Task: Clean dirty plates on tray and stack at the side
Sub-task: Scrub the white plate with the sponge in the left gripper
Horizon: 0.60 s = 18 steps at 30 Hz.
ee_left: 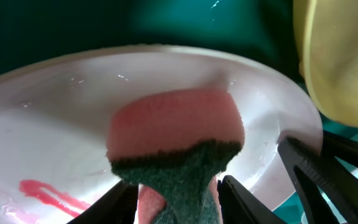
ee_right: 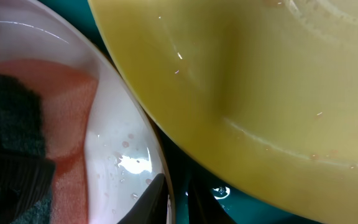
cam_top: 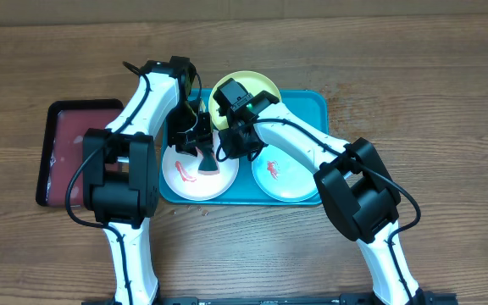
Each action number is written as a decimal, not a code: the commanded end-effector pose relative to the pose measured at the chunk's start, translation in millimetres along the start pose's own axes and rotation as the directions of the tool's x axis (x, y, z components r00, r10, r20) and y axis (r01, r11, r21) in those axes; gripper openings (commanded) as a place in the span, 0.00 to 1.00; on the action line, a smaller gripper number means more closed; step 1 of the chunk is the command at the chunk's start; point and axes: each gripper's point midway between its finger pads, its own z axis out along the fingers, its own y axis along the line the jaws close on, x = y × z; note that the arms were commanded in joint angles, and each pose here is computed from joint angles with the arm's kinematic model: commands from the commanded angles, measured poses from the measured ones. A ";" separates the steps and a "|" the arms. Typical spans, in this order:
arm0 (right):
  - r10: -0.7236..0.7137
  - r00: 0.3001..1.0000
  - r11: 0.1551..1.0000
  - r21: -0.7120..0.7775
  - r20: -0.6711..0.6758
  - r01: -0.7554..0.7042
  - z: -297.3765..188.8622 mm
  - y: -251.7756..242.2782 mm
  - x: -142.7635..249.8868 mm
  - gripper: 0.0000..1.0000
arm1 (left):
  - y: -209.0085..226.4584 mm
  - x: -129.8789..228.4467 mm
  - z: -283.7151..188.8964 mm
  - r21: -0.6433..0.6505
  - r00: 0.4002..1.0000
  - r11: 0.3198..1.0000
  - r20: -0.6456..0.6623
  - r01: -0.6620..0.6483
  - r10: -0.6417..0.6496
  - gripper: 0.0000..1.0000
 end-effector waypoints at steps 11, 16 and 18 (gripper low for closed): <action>0.001 1.000 1.000 0.006 0.017 -0.001 -3.4 -1.3 -5.2 0.14 | 15.3 12.7 30.0 -0.030 0.999 1.000 -0.049 0.004 -0.005 0.11; 0.001 1.000 1.000 0.006 0.017 -0.001 -3.4 -1.3 -5.2 0.14 | 44.2 11.0 26.7 -0.198 0.996 0.977 -0.013 0.081 -0.085 0.04; 0.001 1.000 1.000 0.006 0.017 -0.001 -3.4 -1.3 -5.3 0.14 | 59.2 11.8 22.9 -0.269 0.993 0.956 0.002 0.114 -0.118 0.04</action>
